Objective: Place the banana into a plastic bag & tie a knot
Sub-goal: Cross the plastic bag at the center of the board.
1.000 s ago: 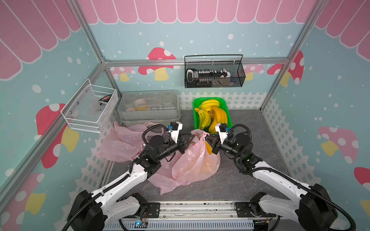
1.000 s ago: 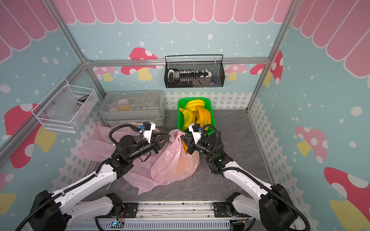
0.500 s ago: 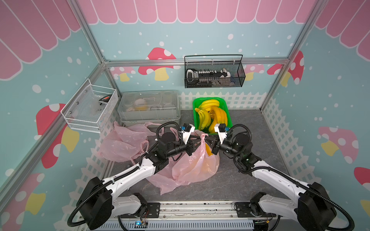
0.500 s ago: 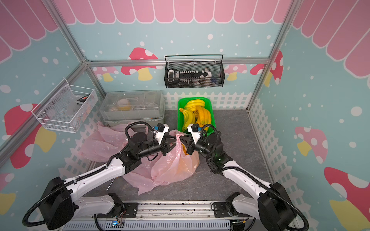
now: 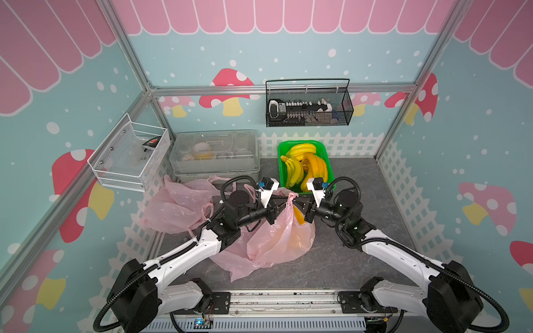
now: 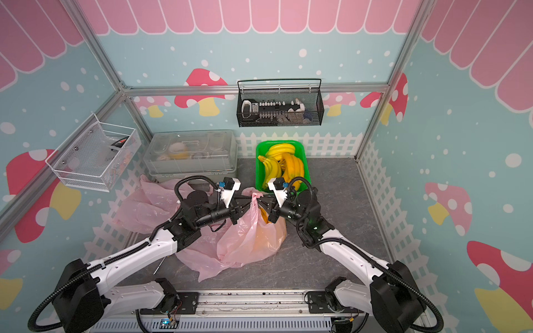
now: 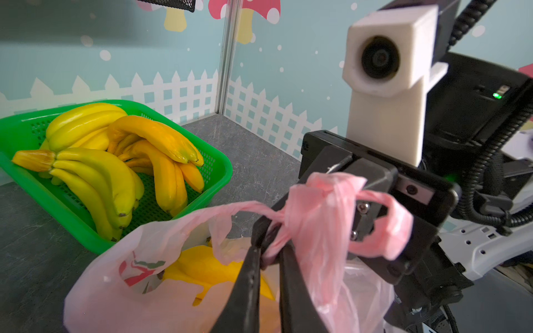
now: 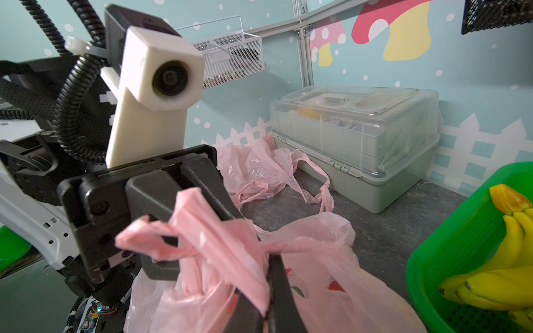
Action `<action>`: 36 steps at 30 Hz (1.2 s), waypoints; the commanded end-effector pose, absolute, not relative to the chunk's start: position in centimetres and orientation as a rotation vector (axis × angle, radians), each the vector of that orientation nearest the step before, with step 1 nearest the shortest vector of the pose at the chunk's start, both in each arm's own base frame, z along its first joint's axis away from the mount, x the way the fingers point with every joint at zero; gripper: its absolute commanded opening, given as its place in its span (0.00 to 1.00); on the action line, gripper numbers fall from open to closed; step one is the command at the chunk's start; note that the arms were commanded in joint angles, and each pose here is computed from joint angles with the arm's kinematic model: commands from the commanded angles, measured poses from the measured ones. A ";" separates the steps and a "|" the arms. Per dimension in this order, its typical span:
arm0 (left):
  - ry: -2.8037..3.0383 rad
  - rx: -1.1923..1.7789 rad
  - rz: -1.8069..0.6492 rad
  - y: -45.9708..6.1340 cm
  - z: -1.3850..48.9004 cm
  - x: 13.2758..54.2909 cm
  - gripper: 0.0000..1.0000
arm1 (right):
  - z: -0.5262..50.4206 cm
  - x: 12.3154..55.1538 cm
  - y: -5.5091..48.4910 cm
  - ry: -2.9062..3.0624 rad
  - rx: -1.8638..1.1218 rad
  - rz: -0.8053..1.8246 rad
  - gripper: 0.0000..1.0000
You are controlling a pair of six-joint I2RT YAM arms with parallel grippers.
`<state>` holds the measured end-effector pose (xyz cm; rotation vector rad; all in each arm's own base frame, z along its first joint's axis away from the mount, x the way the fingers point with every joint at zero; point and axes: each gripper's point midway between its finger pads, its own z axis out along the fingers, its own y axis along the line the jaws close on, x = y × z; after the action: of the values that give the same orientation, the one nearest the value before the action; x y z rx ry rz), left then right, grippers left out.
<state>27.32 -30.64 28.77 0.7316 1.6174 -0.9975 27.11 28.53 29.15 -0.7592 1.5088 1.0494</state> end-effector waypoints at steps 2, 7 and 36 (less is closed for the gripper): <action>1.609 0.725 -0.975 -30.4 28.8 27.7 0.08 | 30.6 25.1 29.9 1.425 -0.878 1.130 0.00; 1.618 0.706 -0.957 -30.2 28.8 28.1 0.00 | 30.4 25.0 30.0 1.432 -0.884 1.133 0.00; 1.609 0.720 -0.855 -30.6 28.8 27.3 0.00 | 34.0 23.5 25.0 1.535 -0.598 0.743 0.51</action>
<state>27.52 -30.71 28.13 0.7120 1.6272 -0.8798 23.14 25.55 32.98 -0.6698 1.5113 0.8269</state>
